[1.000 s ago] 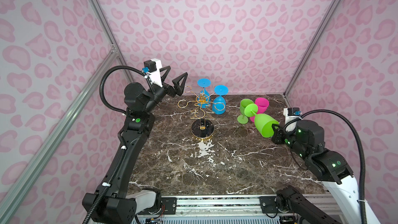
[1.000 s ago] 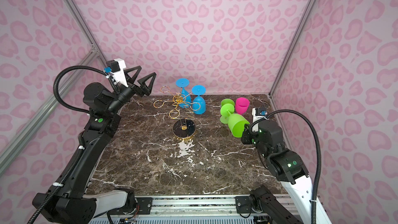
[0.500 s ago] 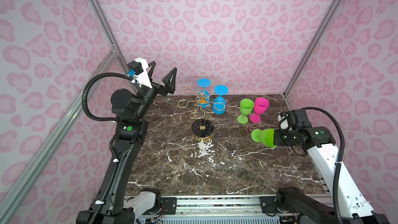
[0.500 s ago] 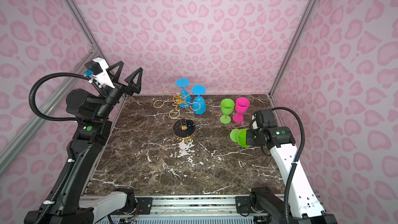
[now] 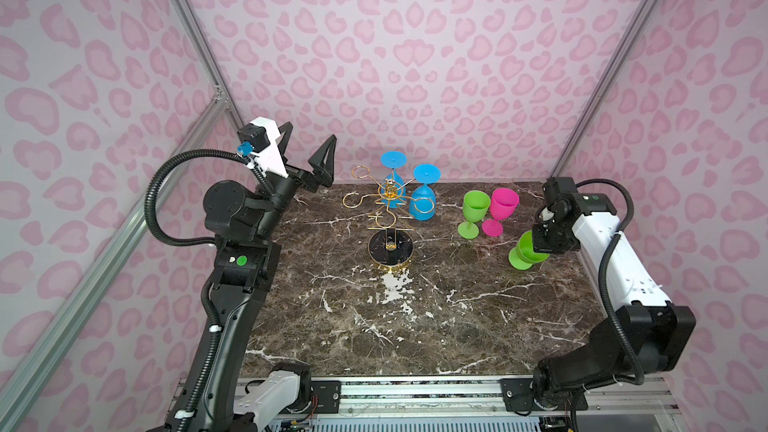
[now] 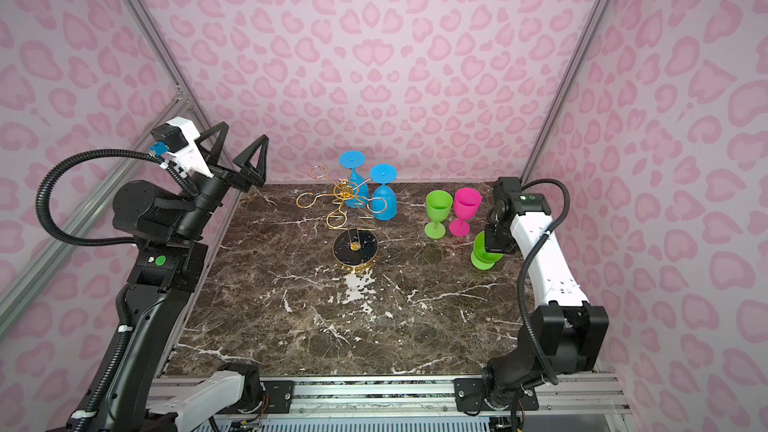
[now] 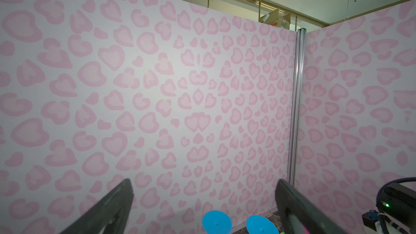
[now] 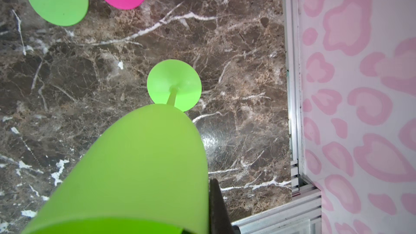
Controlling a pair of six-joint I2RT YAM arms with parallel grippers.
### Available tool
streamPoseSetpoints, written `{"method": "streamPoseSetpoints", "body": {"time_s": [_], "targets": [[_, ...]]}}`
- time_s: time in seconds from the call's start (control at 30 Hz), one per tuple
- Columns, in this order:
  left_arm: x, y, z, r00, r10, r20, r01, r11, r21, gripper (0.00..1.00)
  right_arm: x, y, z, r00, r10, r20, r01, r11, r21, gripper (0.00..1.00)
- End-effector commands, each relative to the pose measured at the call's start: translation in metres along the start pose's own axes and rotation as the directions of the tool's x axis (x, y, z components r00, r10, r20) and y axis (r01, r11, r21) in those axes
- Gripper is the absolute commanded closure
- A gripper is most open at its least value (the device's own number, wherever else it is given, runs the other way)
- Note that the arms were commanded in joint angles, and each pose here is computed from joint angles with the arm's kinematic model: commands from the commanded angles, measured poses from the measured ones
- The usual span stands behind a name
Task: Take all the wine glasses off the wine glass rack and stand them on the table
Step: 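Carry the green glass with the right gripper down beside the standing glasses, then set the green glass upright on the table and open the right gripper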
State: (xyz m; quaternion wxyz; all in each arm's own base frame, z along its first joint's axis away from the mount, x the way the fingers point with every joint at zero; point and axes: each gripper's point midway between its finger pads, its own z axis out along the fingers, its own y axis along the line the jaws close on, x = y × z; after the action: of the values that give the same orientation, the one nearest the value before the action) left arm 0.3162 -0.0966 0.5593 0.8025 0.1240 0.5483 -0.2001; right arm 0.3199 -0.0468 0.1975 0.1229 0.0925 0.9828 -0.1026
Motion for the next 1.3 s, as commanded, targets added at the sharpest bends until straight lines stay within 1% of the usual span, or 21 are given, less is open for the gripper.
{"method": "streamPoseSetpoints", "body": {"time_s": [0.0,0.07,0.13,0.23,0.4,0.67,0.9,1.07,1.1,1.13,1.27], "targets": [[0.009,0.001,-0.011,1.000,0.016,-0.014,-0.016,1.000,-0.019,0.01,-0.012,-0.008,0.007,1.000,0.009,-0.026,-0.009,1.000,0.001,1.00],[0.018,0.002,-0.019,0.999,0.031,-0.015,-0.031,0.999,-0.032,0.01,-0.024,-0.008,0.013,0.999,0.020,-0.032,-0.021,0.999,-0.029,1.00],[0.029,0.004,-0.024,0.998,0.049,-0.034,-0.050,0.998,-0.044,0.01,-0.032,-0.014,0.017,0.998,0.026,-0.048,-0.027,1.000,-0.013,1.00],[0.041,0.008,-0.030,0.995,0.079,-0.058,-0.082,0.994,-0.067,0.00,-0.044,-0.013,0.023,0.998,0.038,-0.059,-0.040,0.999,-0.029,1.00],[0.042,0.008,-0.040,0.994,0.109,-0.032,-0.111,0.990,-0.083,0.00,-0.060,-0.014,0.035,0.996,0.043,-0.083,-0.045,0.999,-0.024,1.00],[0.050,0.011,-0.044,0.995,0.092,-0.042,-0.096,0.990,-0.103,0.01,-0.072,-0.020,0.053,0.993,0.053,-0.106,-0.053,0.999,0.005,1.00],[0.051,0.012,-0.043,0.994,0.093,-0.049,-0.098,0.990,-0.106,0.01,-0.082,-0.019,0.061,0.991,0.060,-0.116,-0.063,0.998,-0.018,1.00],[0.053,0.013,-0.043,0.994,0.092,-0.055,-0.097,0.989,-0.111,0.01,-0.081,-0.015,0.069,0.988,0.054,-0.146,-0.060,0.998,-0.033,1.00],[0.053,0.013,-0.043,0.994,0.092,-0.055,-0.097,0.989,-0.111,0.01,-0.081,-0.014,0.069,0.988,0.054,-0.146,-0.059,0.998,-0.034,0.98],[0.053,0.014,-0.043,0.994,0.092,-0.054,-0.098,0.989,-0.112,0.00,-0.081,-0.015,0.069,0.988,0.054,-0.145,-0.059,0.998,-0.031,0.94],[0.053,0.014,-0.043,0.994,0.092,-0.056,-0.097,0.989,-0.114,0.01,-0.083,-0.013,0.067,0.989,0.056,-0.136,-0.062,0.997,-0.043,0.83]]}}
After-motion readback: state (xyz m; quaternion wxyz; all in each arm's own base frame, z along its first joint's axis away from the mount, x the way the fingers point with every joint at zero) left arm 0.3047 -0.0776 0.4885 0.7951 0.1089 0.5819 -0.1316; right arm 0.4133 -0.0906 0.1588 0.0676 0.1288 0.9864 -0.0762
